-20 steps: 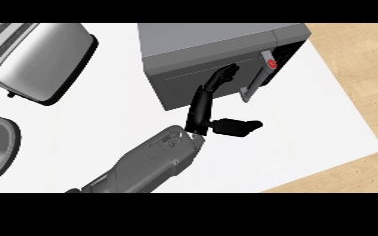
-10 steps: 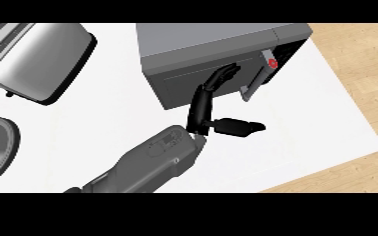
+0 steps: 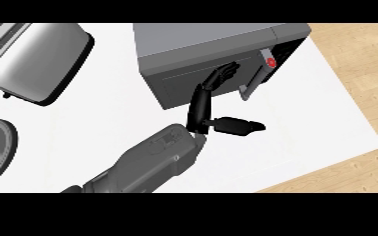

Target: Pick up the milk, place it into the microwave and close the microwave

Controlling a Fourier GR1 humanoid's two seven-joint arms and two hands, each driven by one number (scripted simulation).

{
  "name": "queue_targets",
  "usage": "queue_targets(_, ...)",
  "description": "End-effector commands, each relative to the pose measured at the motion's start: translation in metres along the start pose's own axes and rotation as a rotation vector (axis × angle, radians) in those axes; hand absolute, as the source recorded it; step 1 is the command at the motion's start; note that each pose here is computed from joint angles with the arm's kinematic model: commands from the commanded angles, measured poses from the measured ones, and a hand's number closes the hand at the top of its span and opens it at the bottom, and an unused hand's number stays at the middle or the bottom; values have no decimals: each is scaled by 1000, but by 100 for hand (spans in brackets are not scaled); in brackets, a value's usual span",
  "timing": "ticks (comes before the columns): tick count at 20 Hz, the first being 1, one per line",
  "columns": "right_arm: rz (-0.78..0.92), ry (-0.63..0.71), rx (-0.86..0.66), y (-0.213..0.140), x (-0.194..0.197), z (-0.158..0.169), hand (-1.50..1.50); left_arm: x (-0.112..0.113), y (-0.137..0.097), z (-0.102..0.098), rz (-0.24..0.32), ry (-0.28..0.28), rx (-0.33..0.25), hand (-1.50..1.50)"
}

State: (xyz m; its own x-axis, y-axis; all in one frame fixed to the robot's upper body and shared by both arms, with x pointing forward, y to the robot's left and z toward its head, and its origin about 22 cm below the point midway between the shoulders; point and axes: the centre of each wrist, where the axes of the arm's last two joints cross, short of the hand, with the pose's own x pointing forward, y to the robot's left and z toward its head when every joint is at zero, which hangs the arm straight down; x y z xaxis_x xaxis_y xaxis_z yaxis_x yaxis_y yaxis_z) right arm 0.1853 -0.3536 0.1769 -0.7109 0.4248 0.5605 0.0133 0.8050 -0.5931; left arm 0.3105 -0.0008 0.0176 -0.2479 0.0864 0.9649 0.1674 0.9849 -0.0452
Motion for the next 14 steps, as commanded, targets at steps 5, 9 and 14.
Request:
queue_targets(5,-432,22,-95,43,-33,7,-150,6,5,-22,-9,-4,57,-150)
queue_targets(9,-461,37,-80,36,-38,3,-150,4,7,-23,-9,-9,59,-150)
queue_targets(14,-501,51,-77,28,-48,1,-150,4,8,-27,-4,-21,67,-150)
